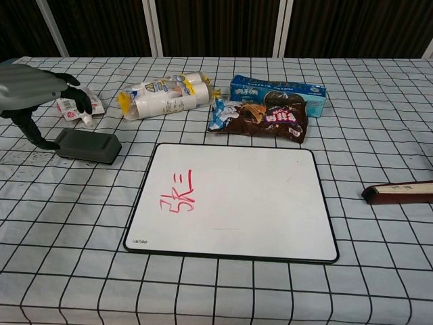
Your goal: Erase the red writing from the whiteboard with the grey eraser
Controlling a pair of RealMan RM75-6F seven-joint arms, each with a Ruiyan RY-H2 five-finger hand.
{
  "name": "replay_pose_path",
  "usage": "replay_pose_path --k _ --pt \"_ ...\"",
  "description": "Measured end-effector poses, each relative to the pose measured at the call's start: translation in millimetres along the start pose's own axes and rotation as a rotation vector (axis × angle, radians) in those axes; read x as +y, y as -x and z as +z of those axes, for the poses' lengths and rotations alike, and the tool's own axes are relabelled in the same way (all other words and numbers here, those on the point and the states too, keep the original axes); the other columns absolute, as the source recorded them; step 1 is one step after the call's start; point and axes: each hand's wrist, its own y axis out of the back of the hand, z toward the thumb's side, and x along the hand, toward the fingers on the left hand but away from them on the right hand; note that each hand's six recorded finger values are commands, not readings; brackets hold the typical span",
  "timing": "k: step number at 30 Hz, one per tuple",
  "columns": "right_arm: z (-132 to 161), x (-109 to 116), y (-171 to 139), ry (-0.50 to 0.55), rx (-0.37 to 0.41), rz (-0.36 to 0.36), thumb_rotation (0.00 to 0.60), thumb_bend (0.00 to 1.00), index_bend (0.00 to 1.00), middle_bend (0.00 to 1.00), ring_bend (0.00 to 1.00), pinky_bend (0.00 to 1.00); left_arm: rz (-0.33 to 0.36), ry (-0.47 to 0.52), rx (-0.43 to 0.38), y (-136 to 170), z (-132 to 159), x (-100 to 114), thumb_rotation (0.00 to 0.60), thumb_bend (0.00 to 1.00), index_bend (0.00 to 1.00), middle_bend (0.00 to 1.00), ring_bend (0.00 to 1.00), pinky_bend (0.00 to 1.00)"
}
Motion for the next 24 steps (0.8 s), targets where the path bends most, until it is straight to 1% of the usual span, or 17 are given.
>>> replay_pose_path --k 3,6,10,24 --pt "0.1 -0.1 0.1 0.0 0.001 0.001 0.6 0.06 0.0 0.01 0.13 0.19 0.008 -0.005 -0.012 -2.1 4.9 -1.2 0.6 0.16 0.27 0.26 0.04 0.11" --pt "0.0 0.0 0.3 0.001 0.0 0.001 0.6 0.05 0.0 0.01 0.13 0.19 0.002 -0.005 -0.021 -2.9 8.5 -4.9 0.6 0.16 0.28 0.28 0.05 0.11" --pt "-0.3 0.0 0.2 0.001 -0.001 0.002 0.6 0.06 0.0 0.01 0.13 0.19 -0.008 -0.013 -0.02 -4.7 9.3 -8.8 0.6 0.16 0.31 0.31 0.06 0.11" --pt "-0.1 -0.4 0.6 0.003 -0.005 0.004 0.6 0.06 0.0 0.01 0.13 0.19 -0.014 -0.037 -0.036 -10.7 15.6 -17.6 0.6 0.19 0.35 0.34 0.06 0.11"
